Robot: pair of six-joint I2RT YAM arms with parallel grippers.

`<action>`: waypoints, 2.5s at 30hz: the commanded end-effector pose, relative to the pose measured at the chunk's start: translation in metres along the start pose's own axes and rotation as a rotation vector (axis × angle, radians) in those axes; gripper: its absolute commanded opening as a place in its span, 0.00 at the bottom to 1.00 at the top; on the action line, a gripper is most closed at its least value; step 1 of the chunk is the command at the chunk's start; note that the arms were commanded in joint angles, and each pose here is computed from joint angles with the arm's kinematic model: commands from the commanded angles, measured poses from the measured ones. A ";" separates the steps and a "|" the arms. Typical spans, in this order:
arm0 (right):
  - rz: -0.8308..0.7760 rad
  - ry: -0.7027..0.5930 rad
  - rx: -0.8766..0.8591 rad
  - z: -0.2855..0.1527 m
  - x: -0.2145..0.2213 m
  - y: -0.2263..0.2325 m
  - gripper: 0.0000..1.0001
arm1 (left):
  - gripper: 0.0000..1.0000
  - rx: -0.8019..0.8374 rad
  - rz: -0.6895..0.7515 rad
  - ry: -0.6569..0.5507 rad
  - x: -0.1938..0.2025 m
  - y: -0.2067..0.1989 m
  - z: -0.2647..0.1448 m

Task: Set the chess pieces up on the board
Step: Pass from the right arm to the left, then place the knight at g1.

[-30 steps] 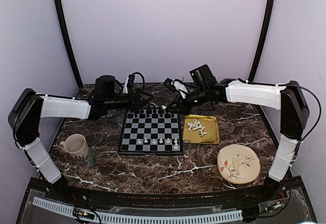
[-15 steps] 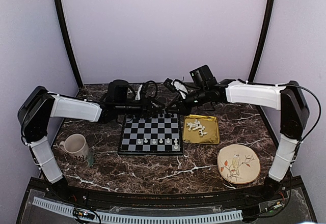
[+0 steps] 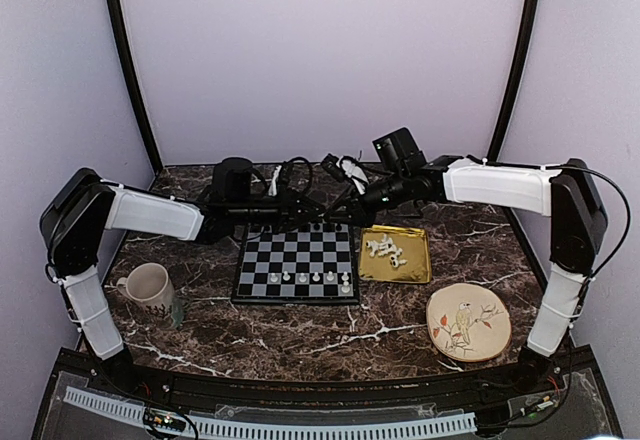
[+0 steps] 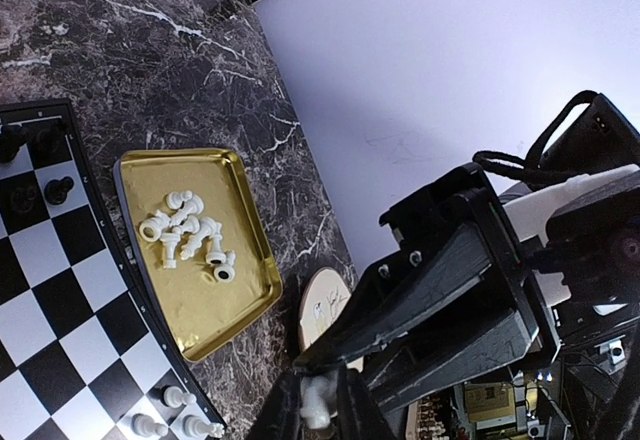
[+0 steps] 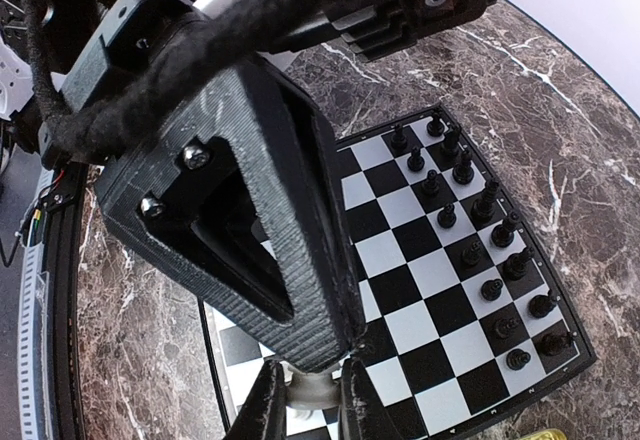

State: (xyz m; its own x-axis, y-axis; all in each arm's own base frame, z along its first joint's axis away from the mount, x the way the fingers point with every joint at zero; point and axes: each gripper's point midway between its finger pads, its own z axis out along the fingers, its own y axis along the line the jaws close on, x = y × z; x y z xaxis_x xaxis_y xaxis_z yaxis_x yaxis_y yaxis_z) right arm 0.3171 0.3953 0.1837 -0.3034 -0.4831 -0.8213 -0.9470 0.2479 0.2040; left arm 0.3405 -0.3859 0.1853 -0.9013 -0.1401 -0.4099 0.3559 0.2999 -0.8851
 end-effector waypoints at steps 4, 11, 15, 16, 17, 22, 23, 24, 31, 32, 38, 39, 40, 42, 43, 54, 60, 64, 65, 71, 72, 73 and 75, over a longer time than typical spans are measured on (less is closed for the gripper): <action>-0.007 -0.013 -0.004 0.000 -0.001 -0.001 0.14 | 0.05 0.076 0.034 0.000 -0.005 -0.020 0.002; -0.001 -0.030 -0.032 -0.034 -0.001 -0.010 0.39 | 0.03 0.019 0.181 0.021 -0.006 -0.029 -0.007; 0.084 -0.147 -0.019 -0.081 -0.008 -0.042 0.50 | 0.03 -0.115 0.365 0.081 0.006 -0.020 -0.014; 0.095 -0.159 0.000 -0.087 -0.008 -0.050 0.51 | 0.03 -0.154 0.419 0.107 0.012 -0.017 -0.014; 0.104 -0.163 0.025 -0.092 -0.008 -0.057 0.51 | 0.03 -0.189 0.496 0.131 0.018 -0.016 -0.013; 0.104 -0.163 0.077 -0.099 -0.009 -0.068 0.51 | 0.03 -0.306 0.883 0.283 0.064 -0.011 -0.003; 0.103 -0.164 0.080 -0.100 -0.009 -0.069 0.51 | 0.03 -0.314 0.931 0.314 0.074 -0.009 -0.001; 0.104 -0.162 0.082 -0.099 -0.009 -0.070 0.51 | 0.03 -0.324 0.964 0.340 0.082 -0.006 0.000; 0.112 -0.151 0.066 -0.096 -0.005 -0.069 0.51 | 0.03 -0.340 0.983 0.410 0.103 0.008 0.013; 0.110 -0.151 0.064 -0.096 -0.005 -0.069 0.51 | 0.03 -0.343 0.977 0.424 0.104 0.012 0.015; 0.100 -0.152 0.064 -0.098 -0.006 -0.067 0.51 | 0.03 -0.365 0.977 0.483 0.115 0.033 0.023; 0.099 -0.151 0.063 -0.097 -0.005 -0.067 0.51 | 0.03 -0.369 0.976 0.488 0.116 0.036 0.024; 0.099 -0.150 0.063 -0.097 -0.005 -0.067 0.51 | 0.03 -0.372 0.977 0.490 0.116 0.038 0.025; 0.098 -0.149 0.062 -0.097 -0.005 -0.067 0.51 | 0.03 -0.374 0.975 0.497 0.118 0.042 0.028; 0.098 -0.149 0.060 -0.097 -0.005 -0.067 0.51 | 0.03 -0.374 0.973 0.501 0.119 0.044 0.028; 0.105 -0.141 0.045 -0.093 -0.001 -0.067 0.50 | 0.04 -0.398 0.965 0.520 0.123 0.060 0.033; 0.116 -0.133 0.034 -0.089 0.002 -0.068 0.50 | 0.04 -0.414 0.963 0.525 0.124 0.066 0.034; 0.118 -0.131 0.029 -0.089 0.003 -0.068 0.50 | 0.04 -0.420 0.964 0.521 0.123 0.068 0.036; 0.119 -0.130 0.028 -0.088 0.003 -0.068 0.50 | 0.04 -0.428 0.964 0.522 0.122 0.070 0.036; 0.123 -0.127 0.022 -0.087 0.005 -0.068 0.50 | 0.08 -0.434 0.959 0.525 0.123 0.073 0.039; 0.123 -0.126 0.021 -0.087 0.005 -0.068 0.50 | 0.09 -0.434 0.959 0.527 0.123 0.073 0.039; 0.124 -0.126 0.021 -0.087 0.005 -0.068 0.50 | 0.09 -0.434 0.958 0.528 0.123 0.074 0.039; 0.125 -0.125 0.019 -0.086 0.005 -0.068 0.50 | 0.11 -0.437 0.958 0.529 0.123 0.074 0.039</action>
State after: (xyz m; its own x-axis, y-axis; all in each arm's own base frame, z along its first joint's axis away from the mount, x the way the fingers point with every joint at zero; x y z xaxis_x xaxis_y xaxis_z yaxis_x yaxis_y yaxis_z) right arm 0.3694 0.2991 0.2068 -0.4239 -0.3446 -0.8376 -0.8876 0.3421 0.3085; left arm 0.2626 -0.4134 0.0540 -0.3536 0.6988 -0.6219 0.9181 0.3866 -0.0877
